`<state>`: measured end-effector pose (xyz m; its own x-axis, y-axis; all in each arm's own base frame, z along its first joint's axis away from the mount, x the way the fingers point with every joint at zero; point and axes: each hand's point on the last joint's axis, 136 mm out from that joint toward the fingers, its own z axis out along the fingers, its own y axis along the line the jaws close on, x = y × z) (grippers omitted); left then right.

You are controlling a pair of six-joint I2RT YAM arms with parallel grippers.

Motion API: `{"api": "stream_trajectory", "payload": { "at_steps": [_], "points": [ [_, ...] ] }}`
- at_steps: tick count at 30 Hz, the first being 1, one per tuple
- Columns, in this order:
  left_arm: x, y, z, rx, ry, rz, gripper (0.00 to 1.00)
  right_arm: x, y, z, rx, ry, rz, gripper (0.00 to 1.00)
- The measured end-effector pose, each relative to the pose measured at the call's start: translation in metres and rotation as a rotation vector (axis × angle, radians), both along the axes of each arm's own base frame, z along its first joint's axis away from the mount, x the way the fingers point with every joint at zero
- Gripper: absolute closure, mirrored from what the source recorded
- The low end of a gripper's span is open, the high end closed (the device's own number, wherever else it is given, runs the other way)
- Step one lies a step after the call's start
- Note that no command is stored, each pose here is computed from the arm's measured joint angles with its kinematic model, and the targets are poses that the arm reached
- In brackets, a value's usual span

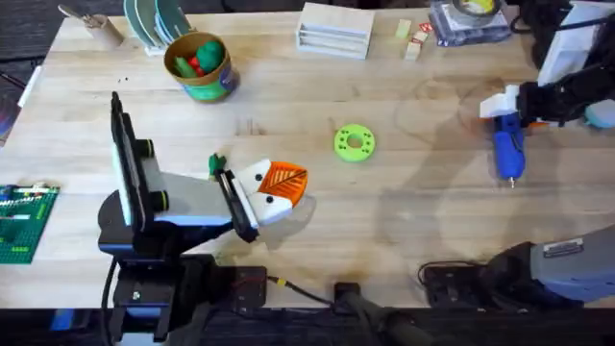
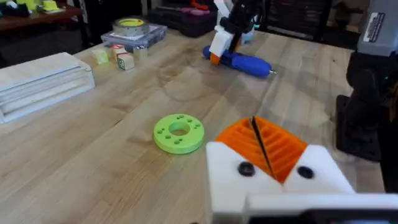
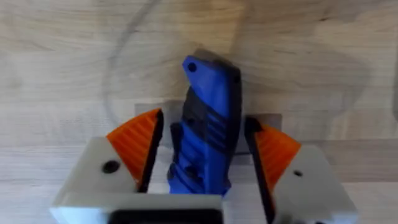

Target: Pick up the gripper from the table and insert it into the empty holder that is missing its gripper. Then pick up a screw, insert it into the mounting hole, and use the screwdriver to tighten it. Finally, clean up the table by picking up the vegetable and placing it into the bucket.

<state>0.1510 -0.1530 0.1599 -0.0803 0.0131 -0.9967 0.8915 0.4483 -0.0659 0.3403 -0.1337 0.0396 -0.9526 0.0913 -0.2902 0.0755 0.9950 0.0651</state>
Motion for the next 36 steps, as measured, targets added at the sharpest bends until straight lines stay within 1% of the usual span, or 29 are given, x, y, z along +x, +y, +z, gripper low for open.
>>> {"api": "stream_trajectory", "payload": {
  "at_steps": [8,10,15,17,36],
  "points": [
    [0.0000,0.0000,-0.0001,0.000,0.001,0.000,0.995,0.0007,-0.0018,-0.0011,-0.018,0.002,0.017,0.463],
    [0.0000,0.0000,0.0000,0.000,0.000,0.000,0.995,0.0010,-0.0018,-0.0010,-0.019,0.001,0.018,0.529],
    [0.0000,0.0000,0.0000,0.000,0.000,0.000,0.995,0.0017,-0.0022,-0.0007,-0.022,-0.002,0.021,0.657],
    [0.0000,0.0000,0.0000,0.000,0.000,0.000,0.995,0.0017,-0.0020,-0.0007,-0.021,-0.002,0.022,0.688],
    [0.0000,0.0000,0.0000,0.000,0.000,0.000,0.995,-0.0009,0.0015,0.0000,-0.003,0.012,0.013,0.724]
  ]
}}
